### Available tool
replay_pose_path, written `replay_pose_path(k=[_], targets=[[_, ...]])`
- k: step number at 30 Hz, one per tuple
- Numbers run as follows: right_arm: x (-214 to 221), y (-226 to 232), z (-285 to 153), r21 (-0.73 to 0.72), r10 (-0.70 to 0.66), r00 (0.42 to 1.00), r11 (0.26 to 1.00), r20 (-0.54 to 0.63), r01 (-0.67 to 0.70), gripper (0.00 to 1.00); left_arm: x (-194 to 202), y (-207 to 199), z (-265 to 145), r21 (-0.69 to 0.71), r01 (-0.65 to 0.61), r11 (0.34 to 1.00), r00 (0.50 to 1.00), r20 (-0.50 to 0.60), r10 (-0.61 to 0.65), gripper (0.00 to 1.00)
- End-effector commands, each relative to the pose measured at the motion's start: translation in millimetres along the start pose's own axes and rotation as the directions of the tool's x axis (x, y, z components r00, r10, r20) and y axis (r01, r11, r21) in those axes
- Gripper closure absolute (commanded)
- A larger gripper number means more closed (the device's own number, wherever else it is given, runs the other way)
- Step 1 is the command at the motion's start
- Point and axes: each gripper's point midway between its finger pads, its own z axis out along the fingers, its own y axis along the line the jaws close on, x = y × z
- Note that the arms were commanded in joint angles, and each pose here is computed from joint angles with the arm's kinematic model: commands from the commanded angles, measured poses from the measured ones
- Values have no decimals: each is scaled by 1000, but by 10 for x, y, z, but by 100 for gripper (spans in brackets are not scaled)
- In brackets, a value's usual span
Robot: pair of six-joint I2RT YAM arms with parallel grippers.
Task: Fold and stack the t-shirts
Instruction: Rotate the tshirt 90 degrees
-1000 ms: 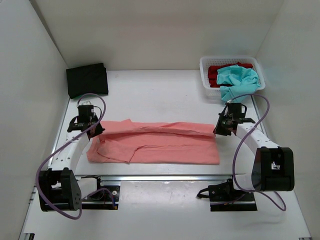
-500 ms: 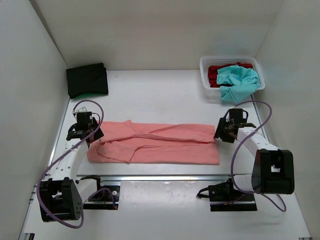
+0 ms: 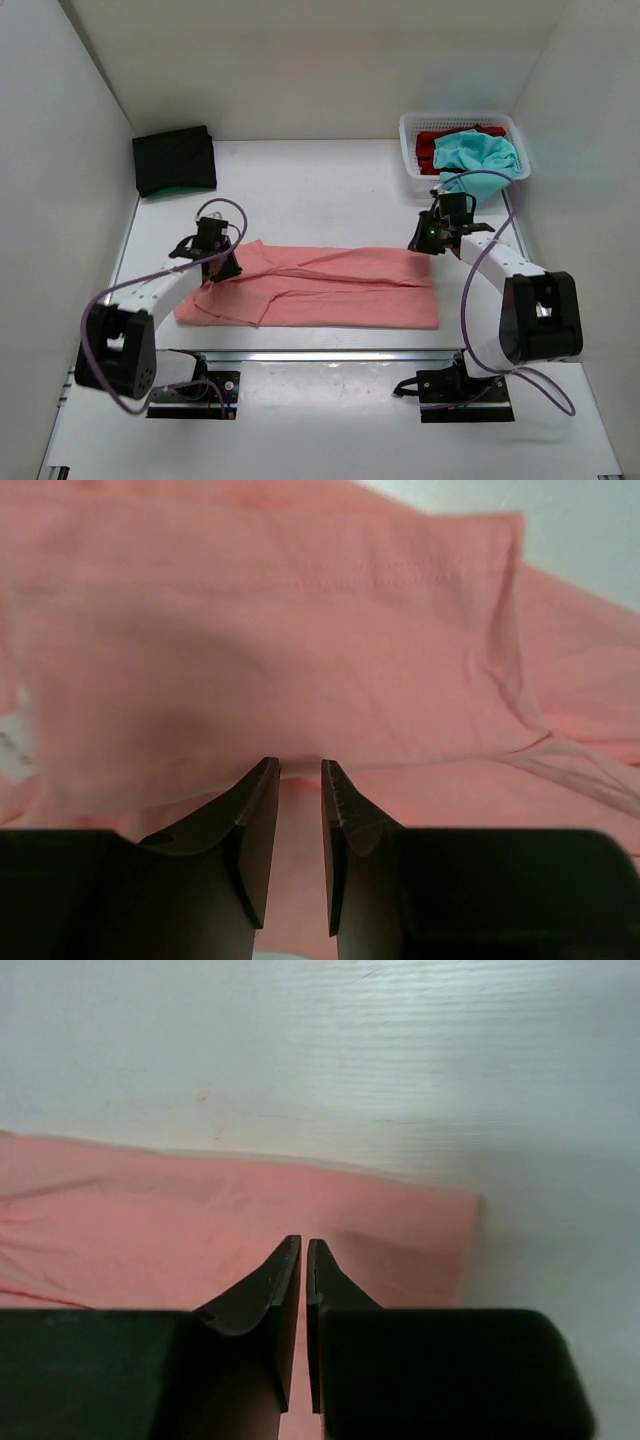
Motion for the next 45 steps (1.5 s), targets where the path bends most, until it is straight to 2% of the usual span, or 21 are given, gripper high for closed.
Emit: replay_pose_path(k=[1,6,8,10,12,13,15,17,18,19,20,21,23,26,27,31,32,36,39,41,45], targets=[[23,299,150,-114,-67,998,991,-19,65,95,10,-172,154,-10,75,997,996,-42,-75,66],[501,221,393,-65,-33,983,998,-180,22,100,74,-250,589,-145,40,989,979,-194,-68,68],[662,109,407,-13,32,968,999,-248,-37,100,20,-439,744,-126,34,991,967,-246,-65,68],[834,3,344,41,69,945,997,-319,-59,100,-276,-773,927,-85,34,996,969,-242,-54,70],[1007,-76,274,82,73,932,996,-356,-47,100,-218,-944,1224,-79,-11,997,942,-336,-16,71],[1034,-37,227,83,70,932,996,-357,-43,100,-597,-1190,1264,-30,-4,1000,961,-277,-4,72],[1205,28,152,75,71,923,996,-378,-46,100,-657,-1377,1603,-16,-88,996,947,-312,79,74],[1302,277,70,36,58,924,998,-378,-48,100,-1256,-1876,1601,82,-66,994,964,-251,85,75],[1317,363,57,34,74,924,997,-374,-66,100,-969,-1858,1831,69,-70,995,930,-356,90,76],[1377,504,19,-2,37,926,999,-377,-41,100,-1468,-2126,1711,146,-33,989,970,-235,67,76],[1421,646,-8,-28,32,926,999,-376,-46,100,-1367,-2130,1915,163,23,986,960,-278,23,77],[1441,739,-15,-53,25,928,997,-371,-48,99,-1465,-2265,1866,239,67,969,963,-269,0,77],[1493,1025,-29,-131,-1,937,990,-349,-48,100,-1086,-2057,2079,215,90,972,939,-344,-10,77],[1599,1306,6,-210,-72,942,978,-328,2,100,-1276,-2202,2070,280,81,957,959,-284,2,77],[1696,1351,25,-217,-85,935,976,-345,9,99,-1110,-2143,2219,269,103,958,938,-345,-4,77],[1801,1651,119,-310,-144,932,950,-333,36,100,-1400,-2589,2307,446,176,877,956,-289,-45,77],[1864,1721,147,-337,-171,926,940,-336,52,100,-1197,-2515,2433,428,194,883,943,-331,-47,77],[1921,1922,303,-384,-217,914,920,-342,76,100,-1517,-2747,2387,528,198,826,968,-240,-78,77],[1930,2020,350,-416,-301,893,897,-334,146,100,-1600,-2845,2458,588,228,776,966,-236,-105,77],[1842,2082,384,-436,-373,881,872,-292,225,99,-1934,-2956,2225,669,217,711,975,-179,-129,77],[1441,2174,249,-428,-379,905,862,-193,270,100,-2628,-3045,1456,731,150,666,985,-50,-167,75]])
